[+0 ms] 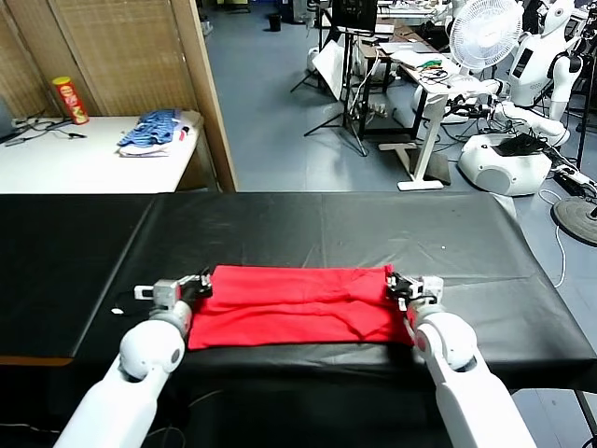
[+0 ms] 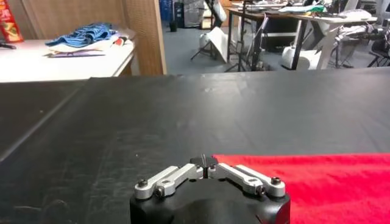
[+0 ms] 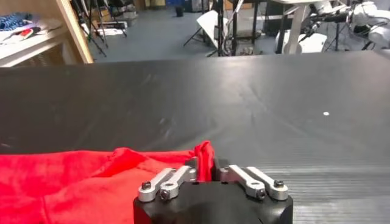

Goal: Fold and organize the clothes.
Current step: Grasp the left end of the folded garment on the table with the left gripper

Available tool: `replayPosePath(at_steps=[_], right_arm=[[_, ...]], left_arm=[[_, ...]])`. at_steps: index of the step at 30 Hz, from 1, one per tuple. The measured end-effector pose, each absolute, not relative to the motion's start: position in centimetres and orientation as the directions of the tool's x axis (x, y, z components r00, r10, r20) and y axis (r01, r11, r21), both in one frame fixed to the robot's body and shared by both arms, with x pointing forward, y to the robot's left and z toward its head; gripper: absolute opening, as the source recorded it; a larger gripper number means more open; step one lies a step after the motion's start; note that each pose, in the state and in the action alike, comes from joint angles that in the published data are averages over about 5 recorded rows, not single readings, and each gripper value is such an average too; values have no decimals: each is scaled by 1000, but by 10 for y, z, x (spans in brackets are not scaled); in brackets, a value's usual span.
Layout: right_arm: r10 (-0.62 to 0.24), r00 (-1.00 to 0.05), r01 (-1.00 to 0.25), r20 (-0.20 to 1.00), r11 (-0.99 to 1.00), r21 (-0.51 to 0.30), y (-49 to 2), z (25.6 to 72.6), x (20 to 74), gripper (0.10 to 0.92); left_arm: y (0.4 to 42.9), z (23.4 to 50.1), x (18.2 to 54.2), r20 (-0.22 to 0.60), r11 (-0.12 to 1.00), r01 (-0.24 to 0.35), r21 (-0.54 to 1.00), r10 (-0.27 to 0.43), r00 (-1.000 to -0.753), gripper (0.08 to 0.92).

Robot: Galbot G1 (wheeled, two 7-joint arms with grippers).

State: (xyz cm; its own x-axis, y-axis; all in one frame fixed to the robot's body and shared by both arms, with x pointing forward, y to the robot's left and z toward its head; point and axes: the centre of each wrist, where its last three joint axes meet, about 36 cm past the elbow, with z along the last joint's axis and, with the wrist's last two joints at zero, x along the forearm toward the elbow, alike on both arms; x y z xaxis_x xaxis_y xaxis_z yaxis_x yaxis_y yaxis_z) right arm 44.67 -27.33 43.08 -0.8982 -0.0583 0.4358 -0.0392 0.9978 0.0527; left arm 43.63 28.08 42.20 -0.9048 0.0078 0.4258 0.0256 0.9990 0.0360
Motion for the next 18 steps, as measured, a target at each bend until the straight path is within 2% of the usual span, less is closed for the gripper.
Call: replayPosePath(at_steps=[4, 9, 12, 18], right_arm=[[-56, -912, -39, 406, 998, 52, -280, 446, 433, 766], [-71, -923, -50, 378, 997, 66, -281, 462, 417, 797], [-83, -927, -58, 365, 995, 77, -281, 469, 408, 798], [-92, -935, -67, 343, 994, 83, -284, 480, 400, 798]], left_arm=[[288, 427, 431, 420, 999, 13, 36, -3, -908, 466], [293, 435, 420, 431, 999, -11, -30, 3, -903, 728], [292, 439, 409, 440, 996, -20, -88, 21, -898, 788], [282, 433, 381, 452, 991, -23, -133, 40, -891, 798]])
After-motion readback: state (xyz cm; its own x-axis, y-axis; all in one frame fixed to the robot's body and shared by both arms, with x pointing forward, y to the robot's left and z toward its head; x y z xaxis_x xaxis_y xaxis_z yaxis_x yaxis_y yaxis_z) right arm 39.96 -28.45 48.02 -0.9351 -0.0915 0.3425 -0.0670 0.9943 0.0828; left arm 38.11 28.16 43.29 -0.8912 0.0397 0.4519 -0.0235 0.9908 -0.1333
